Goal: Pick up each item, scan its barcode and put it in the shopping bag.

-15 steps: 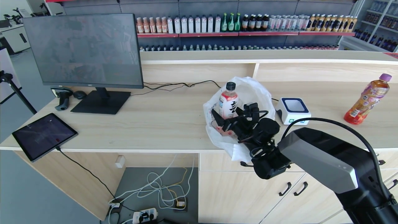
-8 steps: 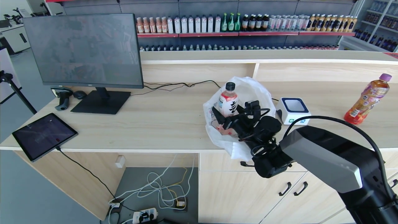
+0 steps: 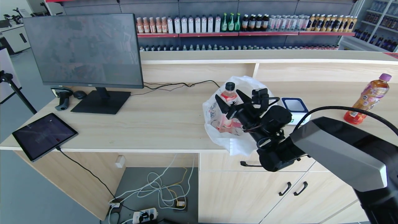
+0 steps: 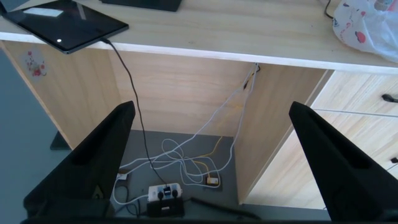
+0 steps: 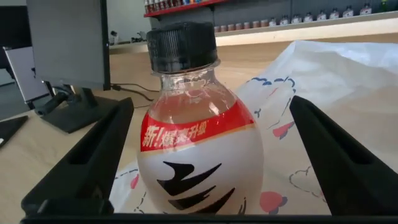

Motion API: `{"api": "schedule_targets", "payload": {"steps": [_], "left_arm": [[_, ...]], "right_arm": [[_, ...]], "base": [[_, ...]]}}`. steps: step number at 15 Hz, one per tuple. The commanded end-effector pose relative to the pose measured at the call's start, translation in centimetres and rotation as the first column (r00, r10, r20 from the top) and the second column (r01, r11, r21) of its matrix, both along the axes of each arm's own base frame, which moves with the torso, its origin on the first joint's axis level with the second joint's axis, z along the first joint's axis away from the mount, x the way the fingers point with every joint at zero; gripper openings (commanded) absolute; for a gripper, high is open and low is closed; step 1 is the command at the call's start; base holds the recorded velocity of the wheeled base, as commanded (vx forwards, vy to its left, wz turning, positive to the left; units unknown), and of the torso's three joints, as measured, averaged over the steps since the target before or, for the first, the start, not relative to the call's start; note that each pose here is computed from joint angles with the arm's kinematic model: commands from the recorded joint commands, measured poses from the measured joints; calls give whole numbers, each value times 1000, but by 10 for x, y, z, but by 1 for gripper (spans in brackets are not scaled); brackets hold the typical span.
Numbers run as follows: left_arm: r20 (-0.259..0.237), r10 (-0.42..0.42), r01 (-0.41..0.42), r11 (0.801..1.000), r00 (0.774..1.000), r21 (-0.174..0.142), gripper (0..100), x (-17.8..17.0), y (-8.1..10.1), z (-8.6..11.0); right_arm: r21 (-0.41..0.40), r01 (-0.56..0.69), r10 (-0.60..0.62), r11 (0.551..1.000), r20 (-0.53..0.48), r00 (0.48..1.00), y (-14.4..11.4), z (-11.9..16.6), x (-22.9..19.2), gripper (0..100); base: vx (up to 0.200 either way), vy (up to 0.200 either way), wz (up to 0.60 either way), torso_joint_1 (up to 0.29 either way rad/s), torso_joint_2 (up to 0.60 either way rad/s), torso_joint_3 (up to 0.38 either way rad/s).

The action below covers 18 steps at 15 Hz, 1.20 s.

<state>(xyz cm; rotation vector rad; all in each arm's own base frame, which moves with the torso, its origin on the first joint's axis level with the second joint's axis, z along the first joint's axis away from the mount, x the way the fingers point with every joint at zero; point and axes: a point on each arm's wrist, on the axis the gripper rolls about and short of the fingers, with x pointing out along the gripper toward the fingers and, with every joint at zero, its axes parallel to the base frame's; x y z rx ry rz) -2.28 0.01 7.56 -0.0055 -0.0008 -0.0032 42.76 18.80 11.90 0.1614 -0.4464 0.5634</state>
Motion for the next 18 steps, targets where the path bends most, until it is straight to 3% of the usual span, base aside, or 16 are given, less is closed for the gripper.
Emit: {"api": "schedule_targets", "payload": {"steps": [1, 5, 8, 12, 18], "left_arm": [[1, 0, 0, 1000, 1000, -1, 100, 0, 0, 0], [-1, 0, 0, 1000, 1000, 1, 100, 0, 0, 0], [-1, 0, 0, 1000, 1000, 1, 100, 0, 0, 0], [-1, 0, 0, 1000, 1000, 1, 100, 0, 0, 0], [-1, 0, 0, 1000, 1000, -1, 100, 0, 0, 0]], "right_arm": [[-9, 6, -6, 1000, 13, 1000, -9, 26, -22, 100], [-62, 27, -28, 998, -25, 999, -32, 50, -72, 100], [-169, 96, -106, 981, -53, 993, -61, 51, -113, 100], [-191, 109, -121, 976, -54, 991, -79, 62, -154, 100], [-184, 121, -132, 976, -49, 990, -83, 65, -155, 100]], "base": [[0, 0, 0, 0, 0, 0], [0, 0, 0, 0, 0, 0], [0, 0, 0, 0, 0, 0], [0, 0, 0, 0, 0, 0], [0, 0, 0, 0, 0, 0]]}}
